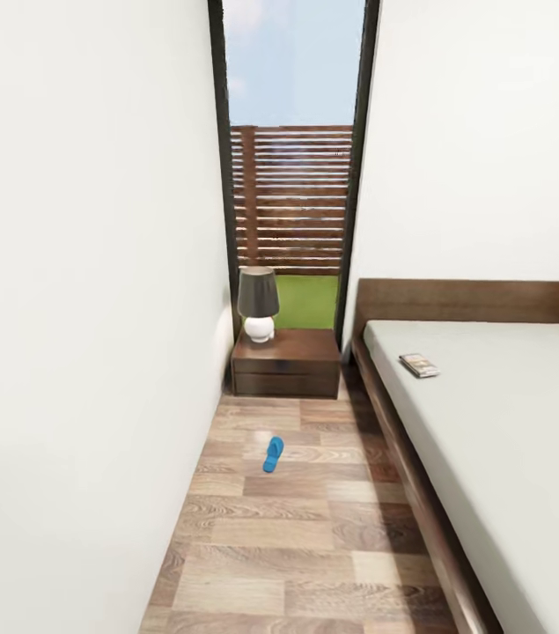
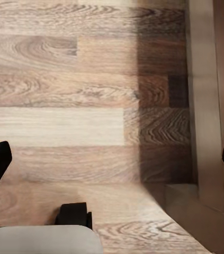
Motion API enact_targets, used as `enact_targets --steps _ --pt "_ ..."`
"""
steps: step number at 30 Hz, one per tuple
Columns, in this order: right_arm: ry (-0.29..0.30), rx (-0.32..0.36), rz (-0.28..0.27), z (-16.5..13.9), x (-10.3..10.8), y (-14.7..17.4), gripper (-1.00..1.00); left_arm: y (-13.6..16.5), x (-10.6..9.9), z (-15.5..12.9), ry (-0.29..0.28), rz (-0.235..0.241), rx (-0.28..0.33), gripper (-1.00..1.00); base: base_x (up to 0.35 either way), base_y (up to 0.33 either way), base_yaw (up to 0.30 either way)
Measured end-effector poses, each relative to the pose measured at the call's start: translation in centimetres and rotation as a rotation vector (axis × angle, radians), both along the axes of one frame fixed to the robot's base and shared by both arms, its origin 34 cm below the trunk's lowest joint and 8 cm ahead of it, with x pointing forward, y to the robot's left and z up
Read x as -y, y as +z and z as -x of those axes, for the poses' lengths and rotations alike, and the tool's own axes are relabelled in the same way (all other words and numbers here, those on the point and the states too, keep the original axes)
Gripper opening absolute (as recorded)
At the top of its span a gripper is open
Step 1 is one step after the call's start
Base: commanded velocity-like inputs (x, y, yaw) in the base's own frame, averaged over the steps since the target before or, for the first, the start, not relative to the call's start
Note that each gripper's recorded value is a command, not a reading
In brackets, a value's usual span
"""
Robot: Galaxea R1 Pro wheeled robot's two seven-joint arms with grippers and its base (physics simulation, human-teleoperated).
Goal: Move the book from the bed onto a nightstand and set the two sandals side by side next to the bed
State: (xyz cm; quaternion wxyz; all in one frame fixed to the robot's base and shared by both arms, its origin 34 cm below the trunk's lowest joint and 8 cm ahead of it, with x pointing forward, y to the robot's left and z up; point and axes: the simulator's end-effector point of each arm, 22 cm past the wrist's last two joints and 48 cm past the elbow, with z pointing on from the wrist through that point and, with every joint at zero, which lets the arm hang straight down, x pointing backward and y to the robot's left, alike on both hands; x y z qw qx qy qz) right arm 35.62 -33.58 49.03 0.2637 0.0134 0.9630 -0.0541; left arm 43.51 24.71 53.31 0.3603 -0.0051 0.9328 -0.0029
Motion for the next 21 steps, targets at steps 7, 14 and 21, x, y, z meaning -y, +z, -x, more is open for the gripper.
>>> enact_targets --steps 7,14,21 --pt "0.0 0.0 0.0 0.0 0.0 0.0 1.0 -0.01 0.09 0.0 0.0 0.001 0.0 1.0 0.179 -0.048 0.003" --pt "0.0 0.0 0.0 0.0 0.01 0.0 1.0 -0.01 0.1 0.01 0.0 0.001 0.0 1.0 0.207 -0.172 0.0" --pt "0.0 -0.001 0.0 0.0 0.0 -0.02 1.0 -0.02 0.1 0.0 0.0 0.002 -0.001 1.0 0.104 -0.082 0.0"
